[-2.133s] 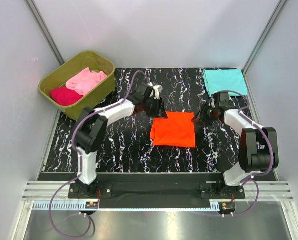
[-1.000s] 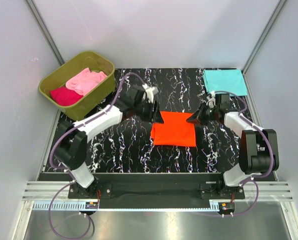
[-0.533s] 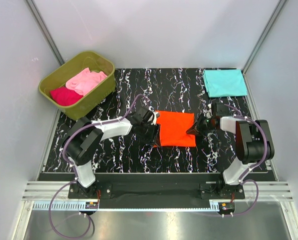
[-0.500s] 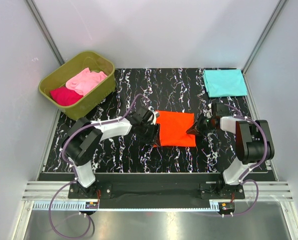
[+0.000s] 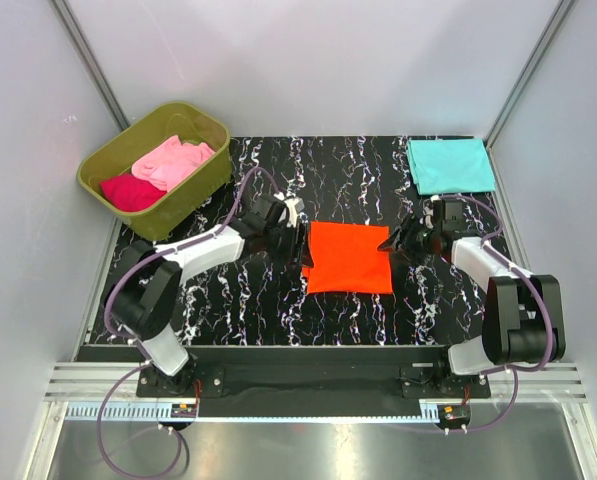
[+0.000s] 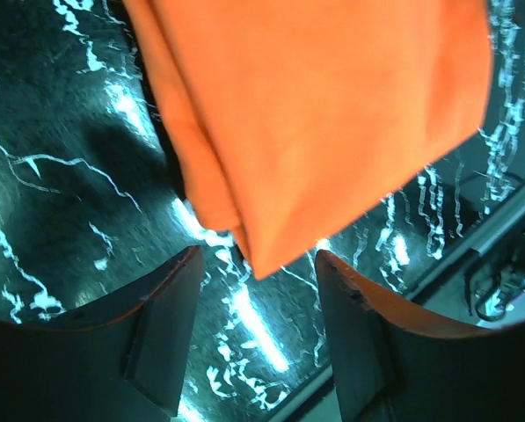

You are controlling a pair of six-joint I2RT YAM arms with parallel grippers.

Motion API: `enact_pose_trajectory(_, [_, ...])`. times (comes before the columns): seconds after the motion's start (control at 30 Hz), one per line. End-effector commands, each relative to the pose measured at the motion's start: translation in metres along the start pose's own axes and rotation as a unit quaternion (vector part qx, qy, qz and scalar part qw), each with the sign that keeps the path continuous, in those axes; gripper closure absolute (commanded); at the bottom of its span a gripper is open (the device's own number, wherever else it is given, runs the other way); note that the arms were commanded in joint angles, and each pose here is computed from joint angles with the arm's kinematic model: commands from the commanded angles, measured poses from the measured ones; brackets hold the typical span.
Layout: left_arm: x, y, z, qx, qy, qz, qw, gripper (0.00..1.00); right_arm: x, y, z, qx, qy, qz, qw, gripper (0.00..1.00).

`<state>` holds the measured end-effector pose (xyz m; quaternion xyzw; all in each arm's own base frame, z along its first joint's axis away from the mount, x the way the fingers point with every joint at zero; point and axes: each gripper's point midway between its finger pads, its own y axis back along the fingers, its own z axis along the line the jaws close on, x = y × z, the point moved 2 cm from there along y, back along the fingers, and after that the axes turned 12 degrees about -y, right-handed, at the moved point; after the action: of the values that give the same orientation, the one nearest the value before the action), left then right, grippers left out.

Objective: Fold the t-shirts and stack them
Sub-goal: Fold the tshirt

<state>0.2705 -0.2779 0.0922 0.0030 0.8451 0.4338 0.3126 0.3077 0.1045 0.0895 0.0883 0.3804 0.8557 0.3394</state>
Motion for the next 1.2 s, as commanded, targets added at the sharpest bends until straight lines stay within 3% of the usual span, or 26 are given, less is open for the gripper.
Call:
enact_pose_trajectory(0.0, [-0.026,-0.010,-0.007,0.025,-0.033,-0.034,0.999,0.43,-0.002,0.003,-0.013,0.040,0.005,-0.014,0.999,0.43])
enact_pose_trajectory(0.4, [-0.014,-0.042,0.005,0.031,-0.020,-0.005,0.999,0.48,0.011,-0.011,-0.043,0.073,-0.020,-0.001,0.997,0.42])
enact_pose_trajectory(0.53, [-0.019,-0.038,-0.005,0.059,-0.014,-0.017,0.998,0.63,0.021,-0.016,-0.047,0.052,-0.046,0.005,0.998,0.42])
enact_pose_trajectory(0.57, [-0.024,-0.036,-0.010,0.077,-0.008,-0.026,0.997,0.72,0.026,-0.018,-0.053,0.055,-0.052,0.009,0.997,0.43])
enact_pose_trajectory(0.7, [-0.034,-0.028,-0.023,0.115,0.006,-0.042,0.992,0.86,0.029,-0.020,-0.053,0.045,-0.058,0.012,0.997,0.45])
enact_pose_trajectory(0.8, [-0.032,-0.030,-0.019,0.117,0.031,-0.033,0.992,0.91,0.029,-0.018,-0.052,0.043,-0.058,0.010,0.997,0.46])
enact_pose_trajectory(0.87, [-0.027,-0.032,-0.013,0.112,0.060,-0.024,0.992,0.88,0.030,-0.017,-0.051,0.040,-0.057,0.009,0.998,0.46])
enact_pose_trajectory(0.9, [-0.020,-0.034,-0.009,0.108,0.069,-0.017,0.992,0.75,0.030,-0.016,-0.051,0.039,-0.058,0.009,0.997,0.46])
enact_pose_trajectory(1.0, [-0.011,-0.034,-0.001,0.089,0.078,-0.014,0.993,0.61,0.031,-0.016,-0.050,0.038,-0.058,0.009,0.998,0.46])
enact_pose_trajectory(1.17, [-0.002,-0.036,0.002,0.086,0.084,-0.002,0.993,0.57,0.029,-0.016,-0.048,0.035,-0.061,0.009,0.997,0.46])
